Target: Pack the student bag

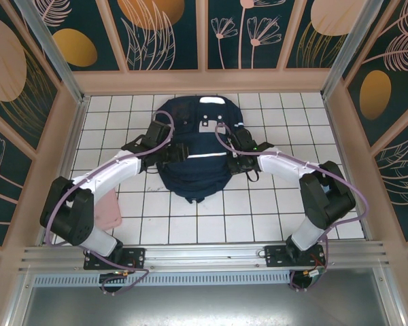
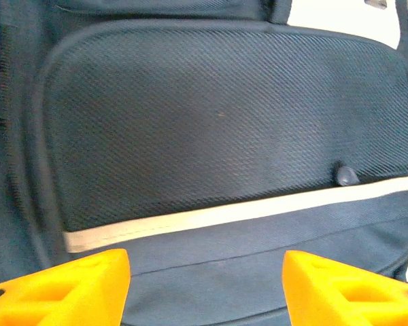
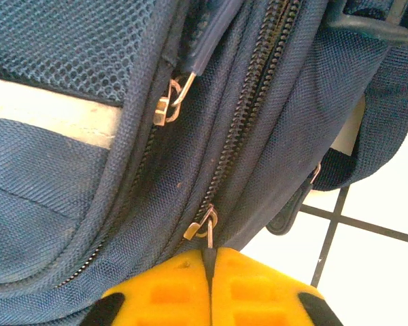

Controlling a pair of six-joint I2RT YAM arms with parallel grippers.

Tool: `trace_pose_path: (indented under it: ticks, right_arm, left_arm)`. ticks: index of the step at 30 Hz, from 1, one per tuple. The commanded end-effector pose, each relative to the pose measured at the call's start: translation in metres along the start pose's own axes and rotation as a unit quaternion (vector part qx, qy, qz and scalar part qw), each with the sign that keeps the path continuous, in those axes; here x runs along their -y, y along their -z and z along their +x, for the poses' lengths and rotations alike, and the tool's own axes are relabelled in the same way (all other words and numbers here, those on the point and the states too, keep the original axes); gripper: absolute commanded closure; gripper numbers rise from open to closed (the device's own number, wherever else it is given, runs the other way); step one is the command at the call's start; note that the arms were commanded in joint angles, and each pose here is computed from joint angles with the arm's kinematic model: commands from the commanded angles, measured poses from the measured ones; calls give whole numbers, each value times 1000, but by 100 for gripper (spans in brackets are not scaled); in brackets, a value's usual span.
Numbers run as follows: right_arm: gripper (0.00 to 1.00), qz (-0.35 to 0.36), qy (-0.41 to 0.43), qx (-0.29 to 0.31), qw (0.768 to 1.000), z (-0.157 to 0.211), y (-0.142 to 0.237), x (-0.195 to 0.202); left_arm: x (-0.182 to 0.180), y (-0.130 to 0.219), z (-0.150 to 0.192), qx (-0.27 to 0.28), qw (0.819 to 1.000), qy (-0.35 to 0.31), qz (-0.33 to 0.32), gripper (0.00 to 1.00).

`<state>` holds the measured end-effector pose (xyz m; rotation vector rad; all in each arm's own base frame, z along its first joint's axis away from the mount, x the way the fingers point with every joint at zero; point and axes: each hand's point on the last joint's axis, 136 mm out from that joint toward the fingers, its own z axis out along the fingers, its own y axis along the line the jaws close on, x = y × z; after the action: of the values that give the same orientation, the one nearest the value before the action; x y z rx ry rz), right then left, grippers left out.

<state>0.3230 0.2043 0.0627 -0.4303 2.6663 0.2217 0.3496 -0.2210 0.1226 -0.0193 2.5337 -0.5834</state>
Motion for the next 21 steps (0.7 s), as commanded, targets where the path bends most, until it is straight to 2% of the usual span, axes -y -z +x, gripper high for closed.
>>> trace_pose_path:
  ticks: [1, 7, 12, 18, 21]
  right_arm:
    - [98, 4, 9, -12, 1000, 3, 4, 0]
    - [98, -17, 3, -1, 1000, 6, 18, -6]
    - [98, -30, 1, 7, 1000, 7, 20, -8]
    - [99, -38, 0, 9, 999, 6, 22, -10]
    - [100, -50, 1, 12, 999, 5, 28, -14]
  left_arm:
    - [32, -7, -7, 10, 999, -1, 52, 40]
    - [77, -42, -30, 23, 995, -9, 95, 43]
    - [105, -79, -54, 31, 994, -16, 102, 52]
    - [98, -125, -63, 21, 998, -9, 55, 67]
    - [86, -146, -60, 4, 1000, -1, 18, 70]
